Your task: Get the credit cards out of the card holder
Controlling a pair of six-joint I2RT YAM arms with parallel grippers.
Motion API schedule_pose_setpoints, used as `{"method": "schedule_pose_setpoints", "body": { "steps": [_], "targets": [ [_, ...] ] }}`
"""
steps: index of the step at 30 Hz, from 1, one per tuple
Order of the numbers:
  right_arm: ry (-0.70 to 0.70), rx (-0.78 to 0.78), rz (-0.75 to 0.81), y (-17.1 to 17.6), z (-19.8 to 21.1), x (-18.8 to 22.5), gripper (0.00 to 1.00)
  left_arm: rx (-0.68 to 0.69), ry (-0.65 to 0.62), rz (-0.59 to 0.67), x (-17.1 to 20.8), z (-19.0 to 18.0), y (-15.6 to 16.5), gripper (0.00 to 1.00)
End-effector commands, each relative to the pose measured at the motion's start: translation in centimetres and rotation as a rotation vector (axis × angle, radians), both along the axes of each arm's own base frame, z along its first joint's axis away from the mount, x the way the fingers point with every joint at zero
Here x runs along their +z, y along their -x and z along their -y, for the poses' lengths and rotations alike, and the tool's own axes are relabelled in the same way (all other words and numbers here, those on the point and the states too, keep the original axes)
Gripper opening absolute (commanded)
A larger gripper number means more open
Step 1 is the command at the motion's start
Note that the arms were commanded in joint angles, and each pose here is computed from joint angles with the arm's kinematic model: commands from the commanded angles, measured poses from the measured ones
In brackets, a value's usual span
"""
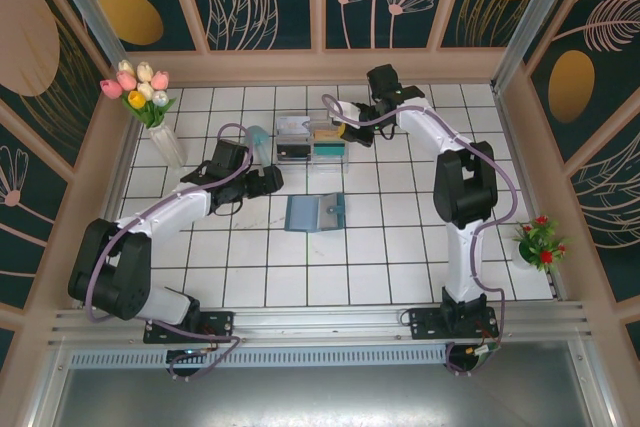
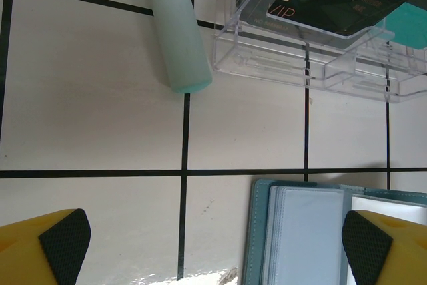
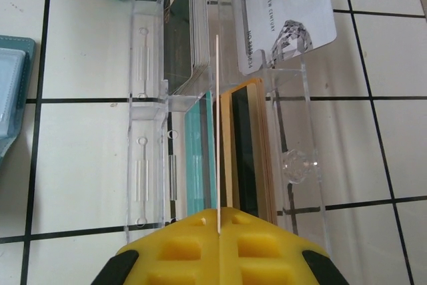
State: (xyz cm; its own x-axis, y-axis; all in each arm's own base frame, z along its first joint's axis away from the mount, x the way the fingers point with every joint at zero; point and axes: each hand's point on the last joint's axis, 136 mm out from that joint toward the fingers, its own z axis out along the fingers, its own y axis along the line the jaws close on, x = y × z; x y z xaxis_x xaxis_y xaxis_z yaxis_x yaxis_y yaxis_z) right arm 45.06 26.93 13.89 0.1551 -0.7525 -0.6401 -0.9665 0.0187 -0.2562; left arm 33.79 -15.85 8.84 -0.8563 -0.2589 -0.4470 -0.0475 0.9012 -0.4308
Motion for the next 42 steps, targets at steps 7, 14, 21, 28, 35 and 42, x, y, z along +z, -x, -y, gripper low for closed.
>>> {"method": "schedule_pose_setpoints", "body": {
  "steps": [7,14,21,28,35,42],
  "targets": [
    [0.025,0.034,0.067,-1.0,-0.2,-0.4,0.05,0.005,0.02,-0.021,-0.2,0.3,-0.1,0.98],
    [0.045,0.051,0.053,-0.9,-0.4,-1.3,0.05,0.002,0.031,-0.025,-0.2,0.4,0.1,0.99],
    [0.051,0.049,0.08,-1.4,-1.0,-1.5,0.11,0.006,0.044,-0.026,0.0,0.5,0.2,0.98],
    [0.036,0.039,0.081,-1.8,-1.4,-0.6,0.26,0.003,0.059,-0.025,0.0,0.7,0.2,0.99],
    [-0.01,0.028,0.097,-1.5,-1.5,1.8,0.26,-0.001,0.063,-0.023,0.1,0.8,0.3,0.99],
    [-0.113,-0.054,0.067,-0.2,-1.3,6.5,0.27,0.002,0.073,-0.008,0.7,0.7,0.5,0.98]
  ]
}}
